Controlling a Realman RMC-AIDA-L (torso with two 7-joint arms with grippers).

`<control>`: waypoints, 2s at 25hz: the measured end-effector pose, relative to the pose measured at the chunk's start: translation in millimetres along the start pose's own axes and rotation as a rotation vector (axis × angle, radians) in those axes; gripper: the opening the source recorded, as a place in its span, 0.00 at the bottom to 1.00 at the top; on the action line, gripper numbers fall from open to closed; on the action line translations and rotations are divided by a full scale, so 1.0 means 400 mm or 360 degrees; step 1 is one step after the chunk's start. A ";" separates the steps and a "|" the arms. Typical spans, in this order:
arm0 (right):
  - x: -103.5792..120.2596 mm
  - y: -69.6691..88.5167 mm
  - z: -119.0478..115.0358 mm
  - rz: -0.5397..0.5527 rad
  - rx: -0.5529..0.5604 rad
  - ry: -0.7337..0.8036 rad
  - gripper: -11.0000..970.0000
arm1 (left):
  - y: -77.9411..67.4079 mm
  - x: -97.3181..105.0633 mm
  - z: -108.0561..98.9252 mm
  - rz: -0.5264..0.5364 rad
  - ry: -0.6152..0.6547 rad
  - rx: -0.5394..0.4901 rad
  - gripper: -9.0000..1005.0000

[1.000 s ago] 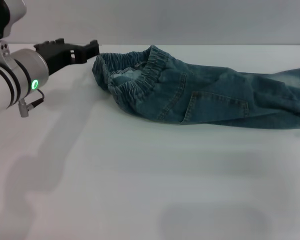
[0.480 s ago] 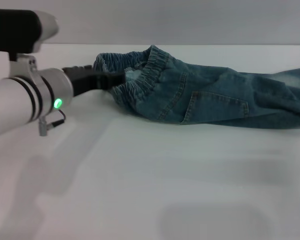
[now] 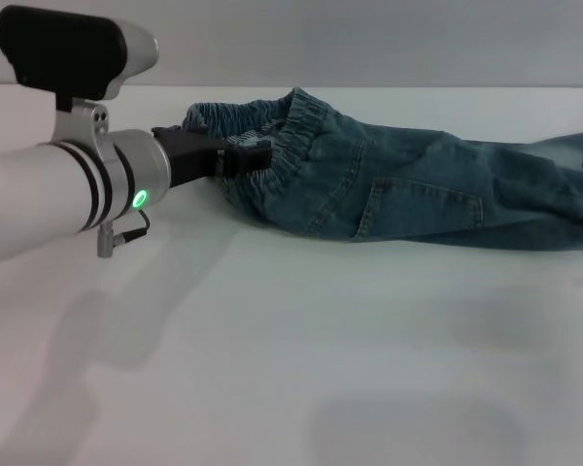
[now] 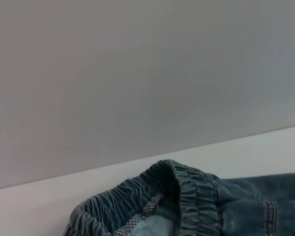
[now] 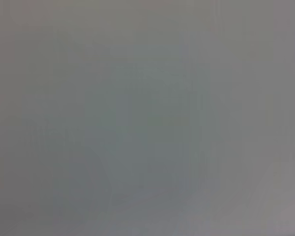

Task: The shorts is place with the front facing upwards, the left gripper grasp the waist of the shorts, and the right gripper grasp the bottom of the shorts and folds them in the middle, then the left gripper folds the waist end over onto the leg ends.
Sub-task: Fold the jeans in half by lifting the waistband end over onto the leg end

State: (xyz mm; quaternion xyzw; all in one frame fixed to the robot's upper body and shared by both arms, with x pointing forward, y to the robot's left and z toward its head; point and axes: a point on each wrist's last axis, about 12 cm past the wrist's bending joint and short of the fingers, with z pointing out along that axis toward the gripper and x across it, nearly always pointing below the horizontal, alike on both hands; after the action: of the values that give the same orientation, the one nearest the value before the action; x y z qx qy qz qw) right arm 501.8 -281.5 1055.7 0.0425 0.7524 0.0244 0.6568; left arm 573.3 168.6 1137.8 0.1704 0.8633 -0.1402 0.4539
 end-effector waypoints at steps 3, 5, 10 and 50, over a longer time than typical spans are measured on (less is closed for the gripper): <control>0.010 0.003 -0.001 0.0002 -0.0017 0.0066 0.86 | -0.002 -0.017 0.011 0.0047 0.0056 0.0014 0.82; 0.015 0.003 -0.004 0.0002 -0.0019 0.0095 0.86 | -0.011 -0.030 0.030 0.0111 0.0154 0.0051 0.82; 0.019 -0.002 -0.012 0.0009 -0.0010 0.0113 0.86 | -0.031 -0.045 0.064 0.0212 0.0234 0.0092 0.81; 0.020 0.003 -0.007 0.0026 -0.0036 0.0203 0.86 | 0.021 -0.066 0.172 0.0318 0.0387 0.0007 0.76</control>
State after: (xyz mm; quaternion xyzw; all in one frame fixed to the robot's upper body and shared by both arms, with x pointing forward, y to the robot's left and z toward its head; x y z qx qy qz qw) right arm 497.9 -279.3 1048.3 0.0397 0.7920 0.0410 0.6078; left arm 641.3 144.3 1121.5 0.2723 0.8902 -0.0747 0.3574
